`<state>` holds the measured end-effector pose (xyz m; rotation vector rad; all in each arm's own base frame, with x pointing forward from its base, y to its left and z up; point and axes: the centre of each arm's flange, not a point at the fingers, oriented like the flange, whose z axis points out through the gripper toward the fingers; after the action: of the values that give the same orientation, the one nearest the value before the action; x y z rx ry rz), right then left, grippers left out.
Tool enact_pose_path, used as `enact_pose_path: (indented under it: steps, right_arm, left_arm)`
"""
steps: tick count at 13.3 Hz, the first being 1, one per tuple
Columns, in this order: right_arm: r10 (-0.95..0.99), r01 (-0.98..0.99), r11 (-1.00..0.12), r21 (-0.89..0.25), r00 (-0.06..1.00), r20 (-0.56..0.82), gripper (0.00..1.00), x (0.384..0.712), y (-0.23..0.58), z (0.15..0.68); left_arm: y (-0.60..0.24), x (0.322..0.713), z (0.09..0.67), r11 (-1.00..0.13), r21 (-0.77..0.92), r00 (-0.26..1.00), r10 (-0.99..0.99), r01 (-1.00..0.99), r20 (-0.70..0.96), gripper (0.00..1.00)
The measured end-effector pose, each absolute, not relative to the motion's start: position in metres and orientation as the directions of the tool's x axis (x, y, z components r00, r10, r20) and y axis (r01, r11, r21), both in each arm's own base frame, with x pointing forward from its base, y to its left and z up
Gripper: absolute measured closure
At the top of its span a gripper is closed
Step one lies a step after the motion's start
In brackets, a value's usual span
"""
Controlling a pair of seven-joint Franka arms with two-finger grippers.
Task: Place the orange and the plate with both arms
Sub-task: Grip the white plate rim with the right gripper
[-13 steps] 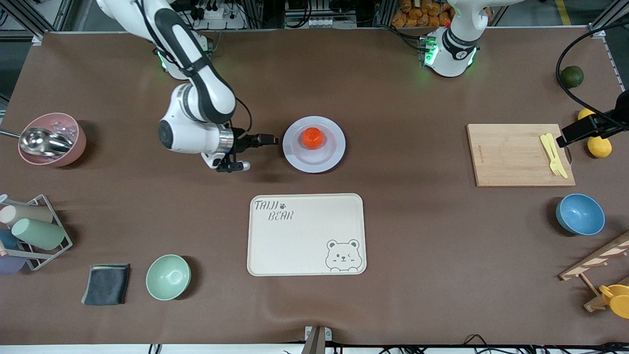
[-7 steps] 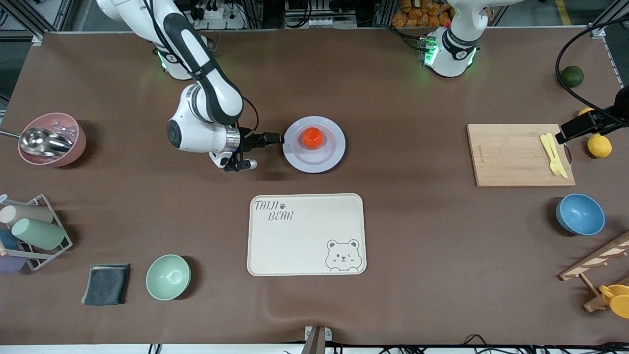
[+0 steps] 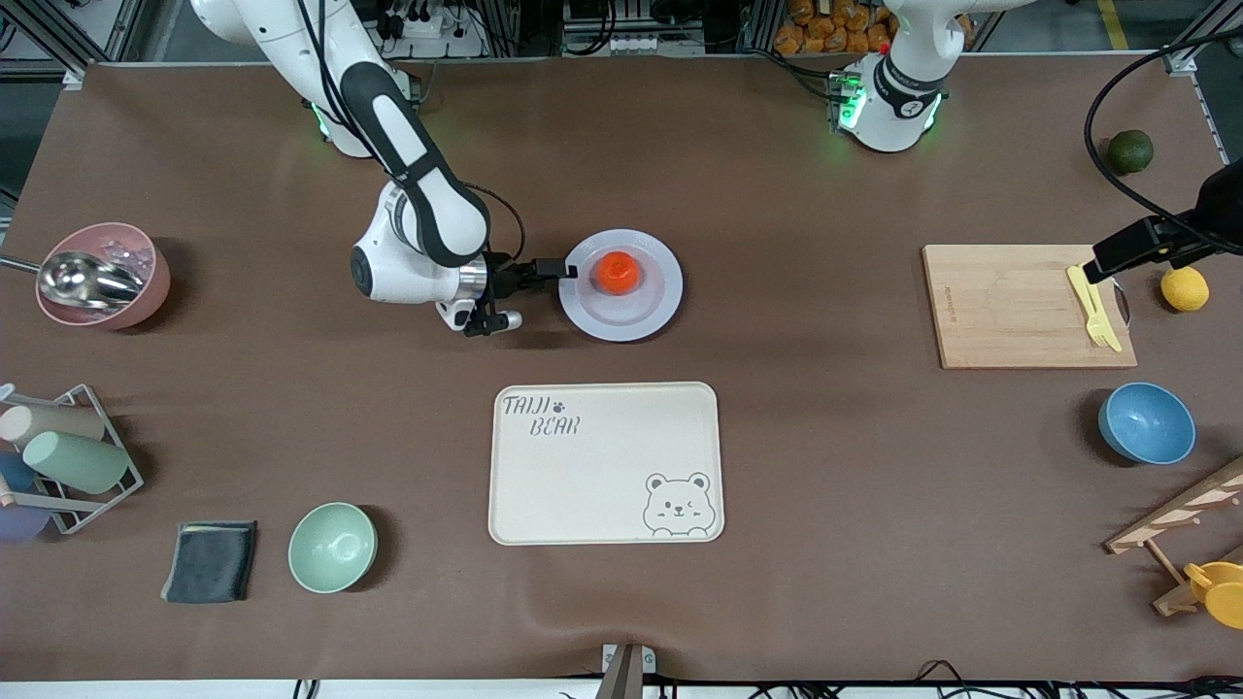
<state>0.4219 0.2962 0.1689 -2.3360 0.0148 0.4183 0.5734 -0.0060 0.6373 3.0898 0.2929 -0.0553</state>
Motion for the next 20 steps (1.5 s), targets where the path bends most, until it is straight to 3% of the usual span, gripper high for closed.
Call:
enact_pose_path:
  steps: [20]
  right_arm:
    - [0.093,-0.181,-0.64,-0.746,0.946,-0.31,0.0,0.4,0.312,0.135]
  left_arm:
    - [-0.025,0.574,0.639,-0.987,0.039,0.988,0.152,0.153,-0.024,0.0]
